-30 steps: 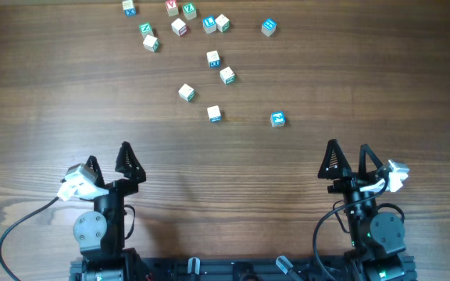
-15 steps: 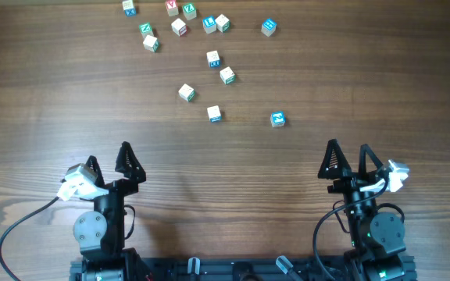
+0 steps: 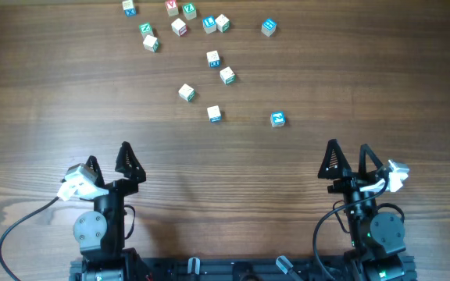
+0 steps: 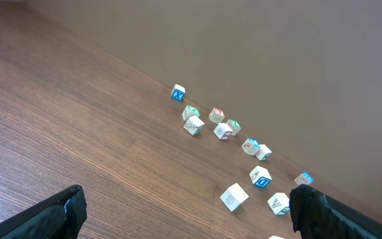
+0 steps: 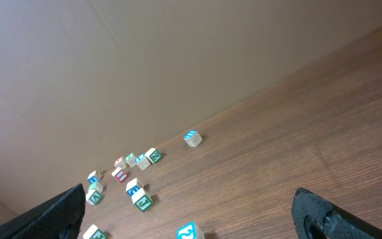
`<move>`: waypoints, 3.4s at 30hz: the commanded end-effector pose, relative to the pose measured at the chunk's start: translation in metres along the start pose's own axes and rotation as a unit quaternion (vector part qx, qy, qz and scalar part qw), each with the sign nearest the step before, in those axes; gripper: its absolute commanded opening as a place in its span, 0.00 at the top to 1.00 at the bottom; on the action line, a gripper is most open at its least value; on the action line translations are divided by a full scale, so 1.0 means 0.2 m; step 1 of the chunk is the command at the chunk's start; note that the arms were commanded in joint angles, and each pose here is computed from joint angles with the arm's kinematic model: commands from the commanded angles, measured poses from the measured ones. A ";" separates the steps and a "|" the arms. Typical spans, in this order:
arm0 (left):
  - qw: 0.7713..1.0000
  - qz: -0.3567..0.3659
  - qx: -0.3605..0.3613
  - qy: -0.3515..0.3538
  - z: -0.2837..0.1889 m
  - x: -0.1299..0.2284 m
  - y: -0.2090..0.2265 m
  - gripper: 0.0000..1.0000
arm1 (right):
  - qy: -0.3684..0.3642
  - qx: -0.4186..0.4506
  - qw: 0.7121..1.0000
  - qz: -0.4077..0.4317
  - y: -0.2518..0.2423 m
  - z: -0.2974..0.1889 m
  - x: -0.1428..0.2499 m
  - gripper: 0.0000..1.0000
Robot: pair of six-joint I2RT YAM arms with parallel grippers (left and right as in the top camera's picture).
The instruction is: Form a tower
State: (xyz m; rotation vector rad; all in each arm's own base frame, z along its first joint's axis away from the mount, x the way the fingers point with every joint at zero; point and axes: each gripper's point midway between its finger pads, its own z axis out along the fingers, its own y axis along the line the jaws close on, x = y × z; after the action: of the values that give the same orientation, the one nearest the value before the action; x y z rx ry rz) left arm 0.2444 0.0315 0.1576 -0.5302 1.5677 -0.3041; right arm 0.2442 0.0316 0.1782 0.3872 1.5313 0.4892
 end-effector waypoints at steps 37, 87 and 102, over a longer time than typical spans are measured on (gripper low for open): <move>0.978 0.082 -0.022 0.190 0.20 -1.07 -0.74 0.00 | -0.008 0.004 1.000 0.000 -0.01 0.00 -0.02 0.00; 0.855 -0.044 -0.137 0.497 0.85 -0.24 -0.46 0.00 | -0.008 0.004 1.000 0.000 -0.01 0.00 -0.02 0.00; 0.856 -0.044 -0.137 0.497 0.85 -0.24 -0.46 0.00 | -0.008 0.004 1.000 0.000 -0.01 0.00 -0.02 0.00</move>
State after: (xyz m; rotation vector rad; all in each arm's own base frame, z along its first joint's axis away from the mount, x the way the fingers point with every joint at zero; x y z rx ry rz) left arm 0.4226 0.0022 0.2285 -0.7145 2.6411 -0.4418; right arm 0.2442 0.0315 0.1782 0.3875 1.5312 0.4889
